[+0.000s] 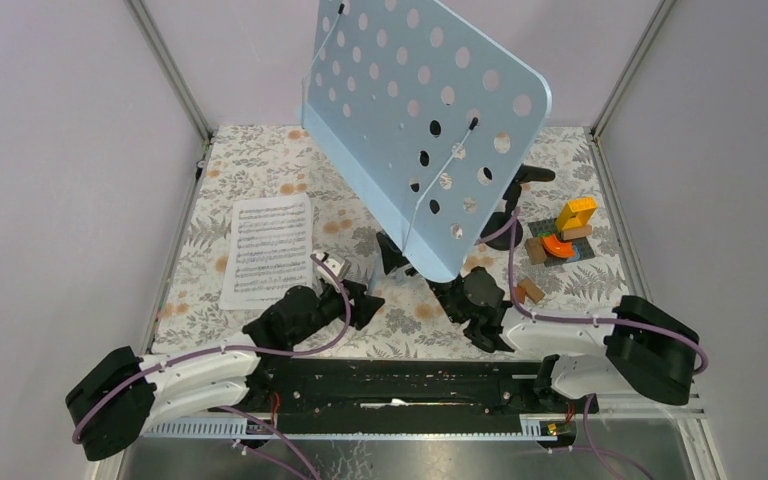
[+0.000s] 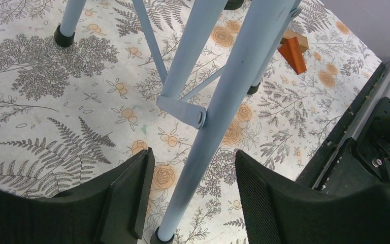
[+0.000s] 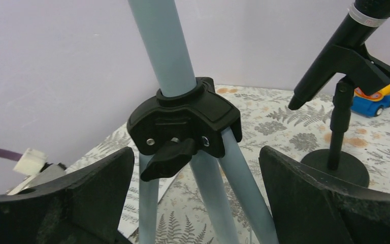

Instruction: Pack up the instrument practice props

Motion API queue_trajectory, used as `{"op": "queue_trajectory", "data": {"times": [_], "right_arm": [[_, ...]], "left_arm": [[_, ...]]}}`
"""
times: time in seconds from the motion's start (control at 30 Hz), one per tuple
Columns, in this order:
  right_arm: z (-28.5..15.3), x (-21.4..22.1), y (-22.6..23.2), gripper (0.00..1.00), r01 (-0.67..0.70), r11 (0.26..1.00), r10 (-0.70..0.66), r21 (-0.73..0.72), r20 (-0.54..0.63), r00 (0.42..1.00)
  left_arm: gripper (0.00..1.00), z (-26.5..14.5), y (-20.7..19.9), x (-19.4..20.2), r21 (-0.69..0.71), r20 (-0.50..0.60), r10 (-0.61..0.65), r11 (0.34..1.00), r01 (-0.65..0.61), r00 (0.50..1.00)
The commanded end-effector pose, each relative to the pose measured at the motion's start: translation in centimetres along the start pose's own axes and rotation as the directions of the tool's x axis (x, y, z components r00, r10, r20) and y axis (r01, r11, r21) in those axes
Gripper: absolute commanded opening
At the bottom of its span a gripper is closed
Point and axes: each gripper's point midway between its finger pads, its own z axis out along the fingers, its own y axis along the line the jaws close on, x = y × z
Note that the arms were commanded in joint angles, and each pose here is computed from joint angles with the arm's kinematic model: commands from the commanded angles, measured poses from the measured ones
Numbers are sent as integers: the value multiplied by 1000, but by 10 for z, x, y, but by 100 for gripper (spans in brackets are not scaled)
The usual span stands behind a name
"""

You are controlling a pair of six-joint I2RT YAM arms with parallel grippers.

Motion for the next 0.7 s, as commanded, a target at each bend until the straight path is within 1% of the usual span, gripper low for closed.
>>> {"op": "queue_trajectory", "data": {"times": [0.0, 0.23, 0.33, 0.37, 0.43, 0.53, 0.67], "right_arm": [[11, -7, 14, 100, -16, 1000, 15, 24, 40, 999], [-2, 34, 11, 100, 110, 988, -106, 110, -41, 994], [-5, 44, 7, 100, 123, 983, -116, 134, -62, 991], [-6, 44, 6, 99, 120, 983, -112, 138, -63, 992], [-7, 44, 5, 94, 116, 983, -109, 139, -60, 992], [-9, 41, 5, 86, 112, 984, -106, 135, -52, 993], [-12, 38, 8, 75, 122, 988, -120, 95, -32, 992]], "left_arm": [[65, 0, -3, -7, 18, 53, -29, 999, 28, 998], [65, -2, 2, 1, -2, 46, -48, 999, 49, 998], [62, -1, 3, 5, -7, 38, -50, 999, 51, 998], [59, 0, 3, 5, -4, 39, -52, 999, 52, 998], [54, 2, -1, 3, 11, 46, -59, 998, 58, 997], [41, 6, -9, -3, 50, 66, -75, 996, 72, 995], [29, 18, -23, -12, 98, 82, -79, 993, 71, 993]]}}
